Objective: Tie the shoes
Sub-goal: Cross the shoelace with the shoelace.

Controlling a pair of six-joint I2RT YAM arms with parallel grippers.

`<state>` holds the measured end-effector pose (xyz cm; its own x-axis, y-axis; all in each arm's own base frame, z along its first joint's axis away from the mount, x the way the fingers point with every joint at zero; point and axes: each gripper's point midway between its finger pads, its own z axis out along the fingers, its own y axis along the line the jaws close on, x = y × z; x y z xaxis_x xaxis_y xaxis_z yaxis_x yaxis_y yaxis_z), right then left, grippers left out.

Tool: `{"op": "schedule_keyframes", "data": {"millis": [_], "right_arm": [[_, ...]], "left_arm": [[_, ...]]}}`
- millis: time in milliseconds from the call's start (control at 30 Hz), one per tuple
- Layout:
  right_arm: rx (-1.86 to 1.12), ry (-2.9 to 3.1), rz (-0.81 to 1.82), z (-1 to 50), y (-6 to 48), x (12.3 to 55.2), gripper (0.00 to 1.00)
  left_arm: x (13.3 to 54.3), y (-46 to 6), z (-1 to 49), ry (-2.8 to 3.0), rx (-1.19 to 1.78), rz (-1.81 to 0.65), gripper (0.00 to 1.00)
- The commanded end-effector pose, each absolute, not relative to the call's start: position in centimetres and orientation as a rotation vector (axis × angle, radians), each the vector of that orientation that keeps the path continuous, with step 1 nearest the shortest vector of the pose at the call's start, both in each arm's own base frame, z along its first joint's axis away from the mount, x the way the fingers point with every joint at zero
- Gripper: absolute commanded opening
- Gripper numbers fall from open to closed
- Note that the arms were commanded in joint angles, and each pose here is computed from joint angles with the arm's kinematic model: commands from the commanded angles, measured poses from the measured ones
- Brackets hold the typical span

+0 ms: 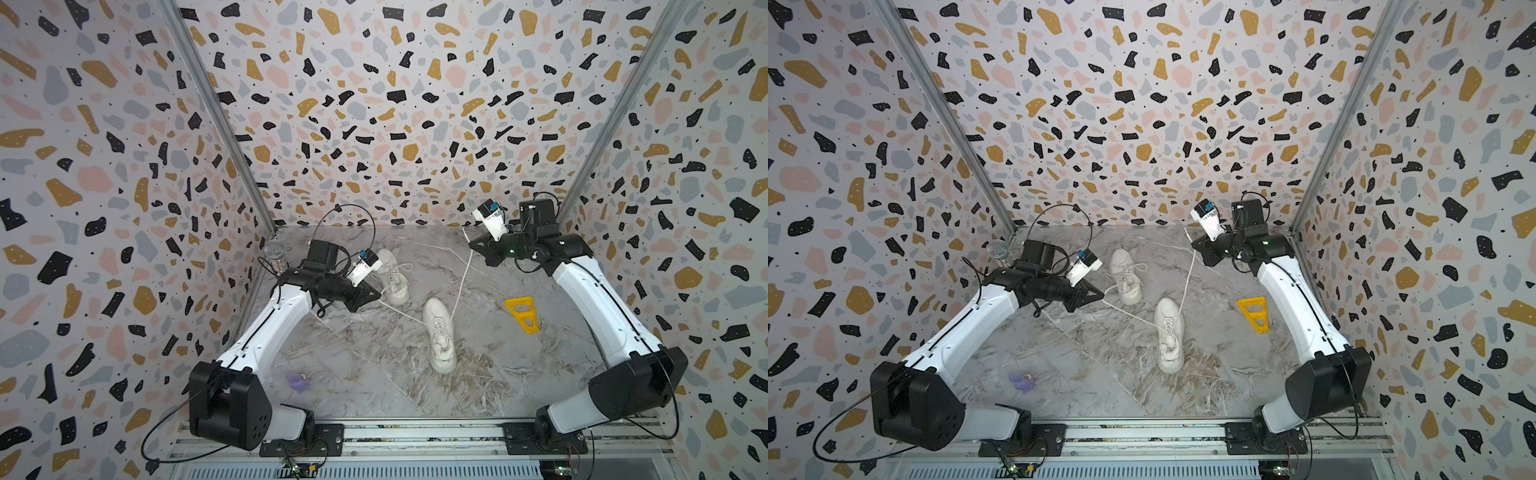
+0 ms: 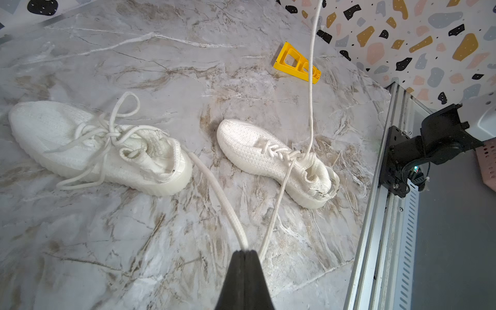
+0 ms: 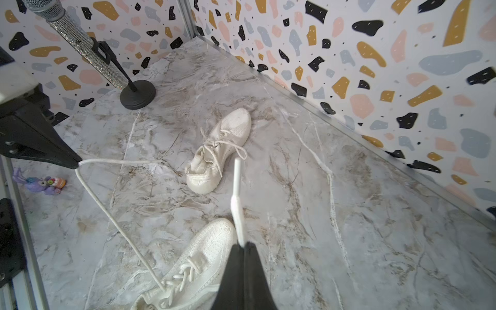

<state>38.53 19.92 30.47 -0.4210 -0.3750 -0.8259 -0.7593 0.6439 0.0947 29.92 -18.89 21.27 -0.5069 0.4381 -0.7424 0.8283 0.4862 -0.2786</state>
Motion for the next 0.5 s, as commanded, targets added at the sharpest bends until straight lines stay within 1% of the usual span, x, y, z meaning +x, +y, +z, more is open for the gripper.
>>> {"op": "schedule_keyframes", "data": {"millis": [0,200,467], "right_arm": [[-0.937,1.998,0.699,30.5,21.7,37.8,0.0],[-1.076,2.066,0.775,25.5,24.2,37.4,0.0],[-1.248,2.146,0.99,19.6,27.6,34.4,0.0]], "left_arm": [[29.5,-19.4,21.5,2.086,1.09,-0.895,0.0],[29.8,-19.4,20.2,2.119,1.095,-0.908,0.0],[29.7,-19.3,19.7,2.131,1.096,-0.905,0.0]]}}
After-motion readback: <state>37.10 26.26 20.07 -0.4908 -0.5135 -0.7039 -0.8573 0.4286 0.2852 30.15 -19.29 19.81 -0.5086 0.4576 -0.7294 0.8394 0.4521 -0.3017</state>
